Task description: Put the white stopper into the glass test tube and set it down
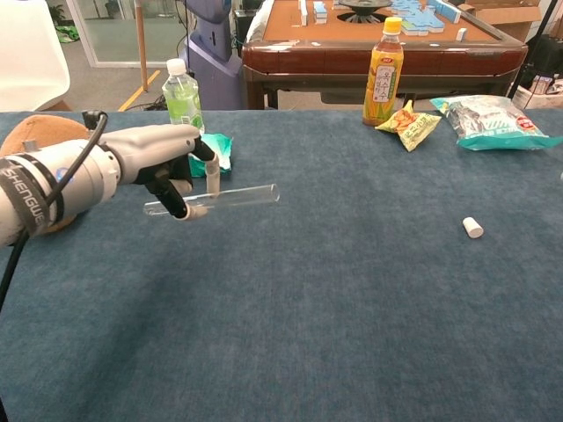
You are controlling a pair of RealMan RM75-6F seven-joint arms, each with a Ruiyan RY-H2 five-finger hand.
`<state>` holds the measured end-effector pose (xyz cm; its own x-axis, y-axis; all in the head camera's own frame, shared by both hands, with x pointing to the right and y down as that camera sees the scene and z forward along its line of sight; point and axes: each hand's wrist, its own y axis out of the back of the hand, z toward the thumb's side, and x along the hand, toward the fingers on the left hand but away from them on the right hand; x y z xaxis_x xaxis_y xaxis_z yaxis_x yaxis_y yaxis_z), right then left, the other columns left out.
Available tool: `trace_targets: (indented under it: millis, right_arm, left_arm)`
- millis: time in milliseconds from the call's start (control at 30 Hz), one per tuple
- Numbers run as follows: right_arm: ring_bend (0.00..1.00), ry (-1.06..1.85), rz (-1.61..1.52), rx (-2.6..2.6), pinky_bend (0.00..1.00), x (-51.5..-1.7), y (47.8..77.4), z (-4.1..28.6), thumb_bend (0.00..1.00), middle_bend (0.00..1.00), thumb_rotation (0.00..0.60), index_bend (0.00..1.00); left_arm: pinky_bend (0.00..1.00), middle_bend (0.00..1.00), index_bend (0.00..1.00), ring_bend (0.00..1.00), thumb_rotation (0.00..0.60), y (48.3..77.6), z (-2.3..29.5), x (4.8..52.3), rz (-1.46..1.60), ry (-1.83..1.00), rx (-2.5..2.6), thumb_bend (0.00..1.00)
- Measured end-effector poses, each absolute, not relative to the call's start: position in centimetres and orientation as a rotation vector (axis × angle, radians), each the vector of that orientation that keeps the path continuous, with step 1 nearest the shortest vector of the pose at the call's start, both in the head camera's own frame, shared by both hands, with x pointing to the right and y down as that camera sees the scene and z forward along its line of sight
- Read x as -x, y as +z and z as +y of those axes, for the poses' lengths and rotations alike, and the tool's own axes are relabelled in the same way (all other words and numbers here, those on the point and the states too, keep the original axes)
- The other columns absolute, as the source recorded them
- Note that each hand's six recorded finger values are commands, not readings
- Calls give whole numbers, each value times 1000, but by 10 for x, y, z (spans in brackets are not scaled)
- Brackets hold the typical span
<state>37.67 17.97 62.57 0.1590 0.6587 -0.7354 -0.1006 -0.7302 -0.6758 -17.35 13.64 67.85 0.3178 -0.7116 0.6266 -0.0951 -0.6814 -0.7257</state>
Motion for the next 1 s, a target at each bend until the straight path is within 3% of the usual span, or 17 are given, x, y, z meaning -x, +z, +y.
trace_targets:
  millis: [433,1000]
  right_arm:
    - [1000,1737,-405,1900,1000,-363,675,180,645,1000,600,201]
    - [1000,1746,-368,1934,1000,-336,707,174,645,1000,600,201]
  left_arm:
    - [1000,1000,565,1000,600,676,142,178,705,-1380,2015,318]
    - [1000,1000,565,1000,600,678,147,180,702,-1381,2026,318]
